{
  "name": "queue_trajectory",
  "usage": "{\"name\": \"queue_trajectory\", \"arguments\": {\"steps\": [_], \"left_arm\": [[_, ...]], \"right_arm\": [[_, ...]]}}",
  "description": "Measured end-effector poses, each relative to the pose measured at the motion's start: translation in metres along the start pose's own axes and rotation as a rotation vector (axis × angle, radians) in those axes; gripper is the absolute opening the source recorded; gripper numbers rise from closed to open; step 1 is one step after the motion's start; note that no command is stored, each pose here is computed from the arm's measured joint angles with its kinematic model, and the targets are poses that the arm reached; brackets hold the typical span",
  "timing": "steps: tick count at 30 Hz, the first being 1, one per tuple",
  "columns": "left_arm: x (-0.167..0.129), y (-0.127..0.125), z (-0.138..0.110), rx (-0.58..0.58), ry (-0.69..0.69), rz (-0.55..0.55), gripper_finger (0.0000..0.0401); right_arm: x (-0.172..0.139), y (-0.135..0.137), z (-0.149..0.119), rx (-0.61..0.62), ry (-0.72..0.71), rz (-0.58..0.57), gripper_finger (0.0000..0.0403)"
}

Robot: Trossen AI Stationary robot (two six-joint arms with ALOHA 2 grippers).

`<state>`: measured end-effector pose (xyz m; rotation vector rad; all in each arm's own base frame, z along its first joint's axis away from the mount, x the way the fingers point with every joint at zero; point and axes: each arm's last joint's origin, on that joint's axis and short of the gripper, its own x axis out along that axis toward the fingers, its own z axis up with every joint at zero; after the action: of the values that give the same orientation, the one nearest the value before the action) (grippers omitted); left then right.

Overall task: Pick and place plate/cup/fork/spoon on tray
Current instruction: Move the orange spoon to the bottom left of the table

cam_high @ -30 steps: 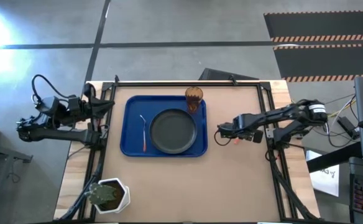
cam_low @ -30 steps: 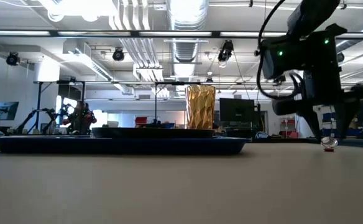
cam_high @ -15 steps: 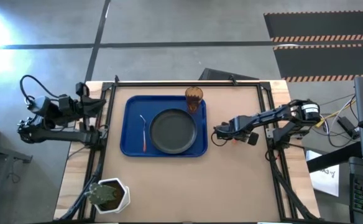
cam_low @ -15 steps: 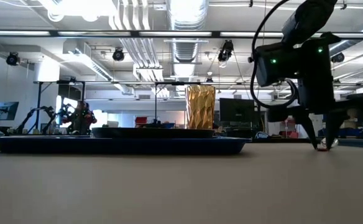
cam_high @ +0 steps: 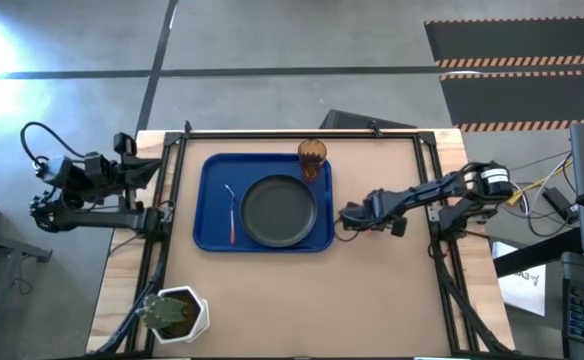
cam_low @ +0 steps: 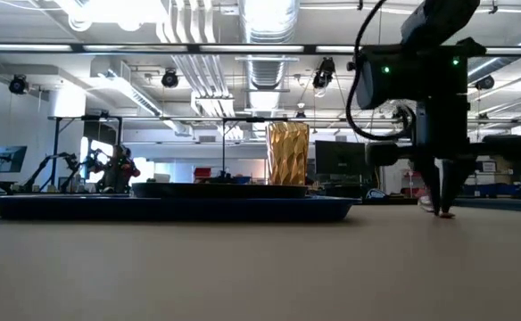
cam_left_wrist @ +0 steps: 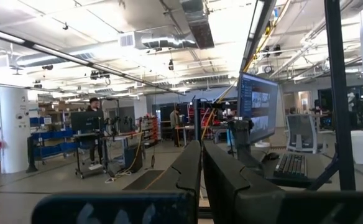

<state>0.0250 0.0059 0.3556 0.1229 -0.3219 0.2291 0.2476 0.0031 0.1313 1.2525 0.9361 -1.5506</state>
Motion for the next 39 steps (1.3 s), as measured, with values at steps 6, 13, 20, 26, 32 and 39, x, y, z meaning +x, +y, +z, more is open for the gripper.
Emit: {"name": "queue_trajectory", "arguments": {"steps": [6, 13, 20, 26, 32, 39], "left_arm": [[0.001, 0.0, 0.0, 0.001, 0.005, -0.001, 0.0], [0.001, 0.0, 0.0, 0.002, 0.005, -0.001, 0.0], [0.002, 0.0, -0.001, 0.003, 0.006, -0.001, 0.0], [0.002, 0.0, -0.001, 0.003, 0.006, -0.002, 0.0], [0.002, -0.001, -0.001, 0.002, 0.007, -0.003, 0.0], [0.002, -0.001, -0.001, 0.001, 0.006, -0.005, 0.0]], "right_arm": [[-0.025, 0.014, -0.046, -0.057, 0.097, 0.099, 0.0007], [-0.034, 0.033, -0.119, -0.109, 0.182, 0.086, 0.0007], [-0.051, 0.062, -0.17, -0.152, 0.055, 0.03, 0.0008], [-0.097, 0.058, -0.153, -0.291, -0.068, -0.129, 0.0008], [-0.11, 0.042, -0.121, -0.263, -0.151, -0.121, 0.001], [-0.095, 0.016, -0.094, -0.217, -0.115, -0.051, 0.0042]]}}
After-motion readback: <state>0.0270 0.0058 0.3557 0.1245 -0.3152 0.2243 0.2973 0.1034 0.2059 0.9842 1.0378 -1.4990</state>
